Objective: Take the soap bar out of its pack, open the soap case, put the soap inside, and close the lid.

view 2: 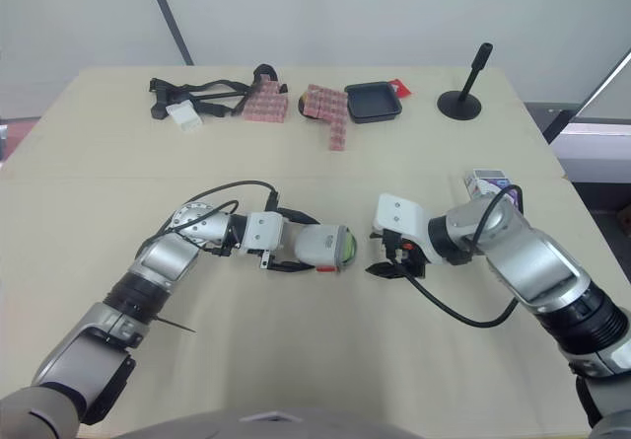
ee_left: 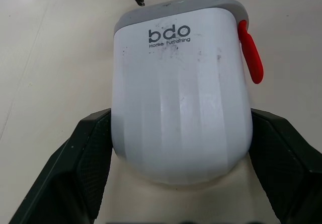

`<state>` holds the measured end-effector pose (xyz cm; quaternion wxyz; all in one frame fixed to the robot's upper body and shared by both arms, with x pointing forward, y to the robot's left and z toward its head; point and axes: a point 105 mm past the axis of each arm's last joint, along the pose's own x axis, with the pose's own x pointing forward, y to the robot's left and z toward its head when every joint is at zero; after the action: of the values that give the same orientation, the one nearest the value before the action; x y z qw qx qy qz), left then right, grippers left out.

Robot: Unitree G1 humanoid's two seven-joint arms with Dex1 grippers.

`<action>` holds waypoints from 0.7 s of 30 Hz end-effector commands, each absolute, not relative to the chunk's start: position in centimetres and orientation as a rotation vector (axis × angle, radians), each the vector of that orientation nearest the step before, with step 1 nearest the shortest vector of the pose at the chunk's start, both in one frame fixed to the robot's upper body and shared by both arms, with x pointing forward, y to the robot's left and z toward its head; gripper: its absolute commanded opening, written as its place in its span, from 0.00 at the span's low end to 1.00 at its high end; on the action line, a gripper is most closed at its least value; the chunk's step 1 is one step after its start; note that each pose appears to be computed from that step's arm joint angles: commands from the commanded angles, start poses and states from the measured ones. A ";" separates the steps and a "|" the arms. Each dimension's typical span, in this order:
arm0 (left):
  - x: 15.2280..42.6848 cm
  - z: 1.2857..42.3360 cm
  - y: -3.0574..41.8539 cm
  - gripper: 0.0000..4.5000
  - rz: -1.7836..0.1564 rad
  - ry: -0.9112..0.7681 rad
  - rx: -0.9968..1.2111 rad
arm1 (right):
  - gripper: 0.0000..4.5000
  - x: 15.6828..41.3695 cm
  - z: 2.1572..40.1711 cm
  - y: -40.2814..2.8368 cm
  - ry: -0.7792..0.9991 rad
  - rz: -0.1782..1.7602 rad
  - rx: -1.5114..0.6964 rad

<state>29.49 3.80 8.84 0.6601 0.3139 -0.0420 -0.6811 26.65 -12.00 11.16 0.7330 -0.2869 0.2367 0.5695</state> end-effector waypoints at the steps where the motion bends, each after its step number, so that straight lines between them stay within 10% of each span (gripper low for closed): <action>1: 29.7 9.9 3.6 0.77 -1.537 -0.144 0.732 | 0.37 26.7 11.9 -11.6 0.459 1.257 -0.649; 6: 29.8 10.0 3.5 0.77 -1.532 -0.148 0.729 | 0.01 26.8 11.8 -10.6 0.429 1.275 -0.656; 21: 30.0 10.3 3.3 0.77 -1.511 -0.157 0.714 | 0.01 27.5 12.0 -8.4 0.391 1.325 -0.711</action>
<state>29.94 3.98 8.96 0.6709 0.3138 -0.0417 -0.6706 27.41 -9.33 10.62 0.7184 -0.3057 0.2109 0.5882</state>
